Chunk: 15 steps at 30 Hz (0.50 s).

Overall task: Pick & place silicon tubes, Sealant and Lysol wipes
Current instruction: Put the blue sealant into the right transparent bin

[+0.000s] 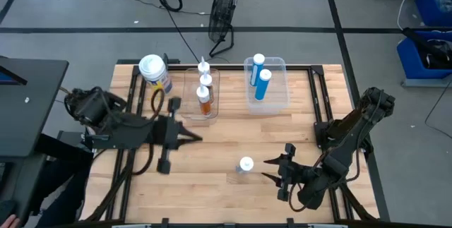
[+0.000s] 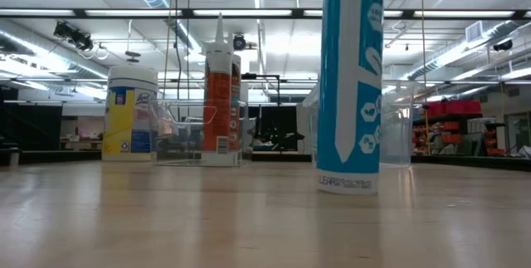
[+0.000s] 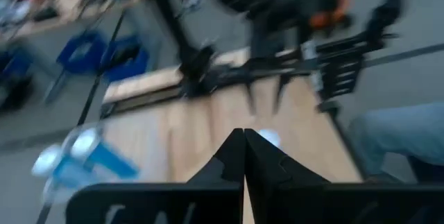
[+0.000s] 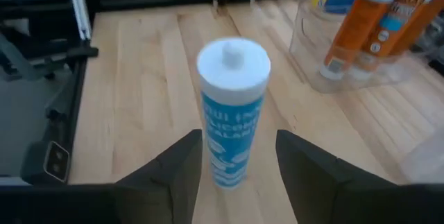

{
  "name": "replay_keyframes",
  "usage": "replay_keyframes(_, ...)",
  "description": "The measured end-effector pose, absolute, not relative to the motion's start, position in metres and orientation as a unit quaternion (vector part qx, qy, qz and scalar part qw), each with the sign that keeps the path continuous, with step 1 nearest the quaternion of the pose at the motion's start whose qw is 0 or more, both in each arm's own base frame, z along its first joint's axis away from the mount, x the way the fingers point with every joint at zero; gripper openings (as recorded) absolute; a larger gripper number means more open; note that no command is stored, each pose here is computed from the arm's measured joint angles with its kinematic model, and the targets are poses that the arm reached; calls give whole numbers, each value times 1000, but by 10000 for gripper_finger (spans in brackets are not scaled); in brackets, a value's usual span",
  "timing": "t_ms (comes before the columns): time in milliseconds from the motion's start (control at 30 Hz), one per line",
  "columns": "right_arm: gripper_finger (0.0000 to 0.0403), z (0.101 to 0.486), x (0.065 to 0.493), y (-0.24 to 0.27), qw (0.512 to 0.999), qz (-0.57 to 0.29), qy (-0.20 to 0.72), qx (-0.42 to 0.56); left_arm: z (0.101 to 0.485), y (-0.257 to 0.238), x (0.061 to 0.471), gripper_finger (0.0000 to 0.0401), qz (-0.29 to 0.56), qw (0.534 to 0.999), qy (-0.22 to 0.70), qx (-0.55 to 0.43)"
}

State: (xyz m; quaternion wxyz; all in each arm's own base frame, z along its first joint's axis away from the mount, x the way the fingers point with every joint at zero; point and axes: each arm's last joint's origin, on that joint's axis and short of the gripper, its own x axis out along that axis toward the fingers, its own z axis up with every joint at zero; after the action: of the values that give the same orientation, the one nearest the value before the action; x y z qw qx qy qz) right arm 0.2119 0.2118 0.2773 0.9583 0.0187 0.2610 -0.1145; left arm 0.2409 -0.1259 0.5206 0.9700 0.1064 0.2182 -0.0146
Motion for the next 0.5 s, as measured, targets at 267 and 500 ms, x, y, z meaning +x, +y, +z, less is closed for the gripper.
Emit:
replay_keyframes(267,180,295,208,208,965,-82,244,37,471,-142,255,3,-99,978,142,119)
replay_keyframes(500,180,303,208,204,963,-43,256,75,401,-125,234,3,-93,989,83,83)
